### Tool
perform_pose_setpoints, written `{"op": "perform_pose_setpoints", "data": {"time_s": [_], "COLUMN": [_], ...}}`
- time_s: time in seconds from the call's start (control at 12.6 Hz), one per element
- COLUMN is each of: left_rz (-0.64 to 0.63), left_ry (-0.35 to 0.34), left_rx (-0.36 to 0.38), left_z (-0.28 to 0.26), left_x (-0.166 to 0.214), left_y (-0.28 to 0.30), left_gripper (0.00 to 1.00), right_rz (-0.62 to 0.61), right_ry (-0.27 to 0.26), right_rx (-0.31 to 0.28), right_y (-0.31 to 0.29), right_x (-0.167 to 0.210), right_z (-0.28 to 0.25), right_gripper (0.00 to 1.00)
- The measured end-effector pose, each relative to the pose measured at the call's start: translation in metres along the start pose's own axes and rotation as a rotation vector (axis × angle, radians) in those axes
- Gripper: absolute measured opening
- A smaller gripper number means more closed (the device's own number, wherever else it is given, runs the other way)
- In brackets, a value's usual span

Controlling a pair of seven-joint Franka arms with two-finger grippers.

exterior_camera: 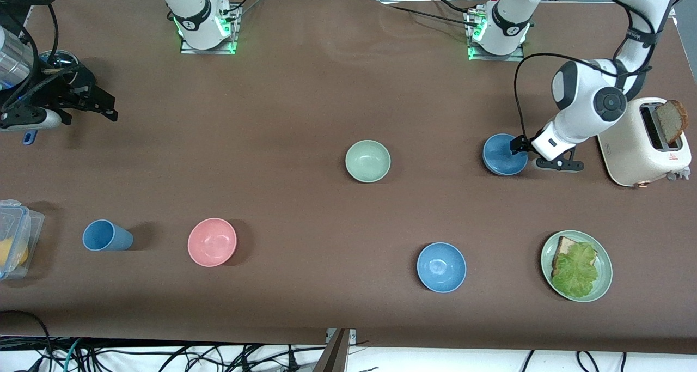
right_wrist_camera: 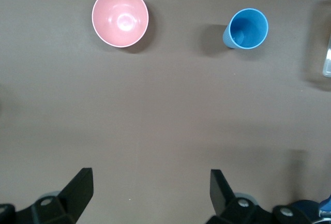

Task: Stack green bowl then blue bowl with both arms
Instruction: 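Grip the light blue bowl's rim with the left gripper and lift it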

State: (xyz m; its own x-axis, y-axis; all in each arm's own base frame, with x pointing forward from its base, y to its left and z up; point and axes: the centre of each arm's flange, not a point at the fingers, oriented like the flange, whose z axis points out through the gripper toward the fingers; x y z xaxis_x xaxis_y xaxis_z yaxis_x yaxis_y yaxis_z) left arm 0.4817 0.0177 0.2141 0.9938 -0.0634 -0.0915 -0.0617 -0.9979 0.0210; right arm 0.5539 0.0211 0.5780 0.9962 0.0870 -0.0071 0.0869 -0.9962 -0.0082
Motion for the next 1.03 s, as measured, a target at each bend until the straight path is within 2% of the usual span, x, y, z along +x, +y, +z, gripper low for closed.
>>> {"op": "perform_pose_setpoints", "data": {"time_s": [0.24, 0.32, 0.56, 0.79, 1.03], "left_rz": [0.004, 0.008, 0.063, 0.087, 0.108], "left_ry": [-0.019, -0.020, -0.007, 0.010, -0.073], "left_rx": [-0.004, -0.004, -0.002, 0.002, -0.019], "left_z": [0.015, 0.016, 0.010, -0.015, -0.073], "left_x": [-0.001, -0.001, 0.004, 0.014, 0.035], "left_y": [0.001, 0.003, 0.003, 0.001, 0.016], "left_gripper": [0.53, 0.44, 0.07, 0.05, 0.05], "right_rz": [0.000, 0.000, -0.016, -0.042, -0.044], "right_ry": [-0.015, -0.015, 0.005, 0.009, 0.013], "right_rx": [-0.002, -0.003, -0.005, -0.006, -0.006], "right_y": [-0.002, -0.002, -0.011, -0.027, -0.028], "right_x": [0.004, 0.004, 0.008, 0.012, 0.012], "right_z": [0.008, 0.008, -0.001, -0.002, -0.004], "right_gripper": [1.00, 1.00, 1.00, 1.00, 1.00]}}
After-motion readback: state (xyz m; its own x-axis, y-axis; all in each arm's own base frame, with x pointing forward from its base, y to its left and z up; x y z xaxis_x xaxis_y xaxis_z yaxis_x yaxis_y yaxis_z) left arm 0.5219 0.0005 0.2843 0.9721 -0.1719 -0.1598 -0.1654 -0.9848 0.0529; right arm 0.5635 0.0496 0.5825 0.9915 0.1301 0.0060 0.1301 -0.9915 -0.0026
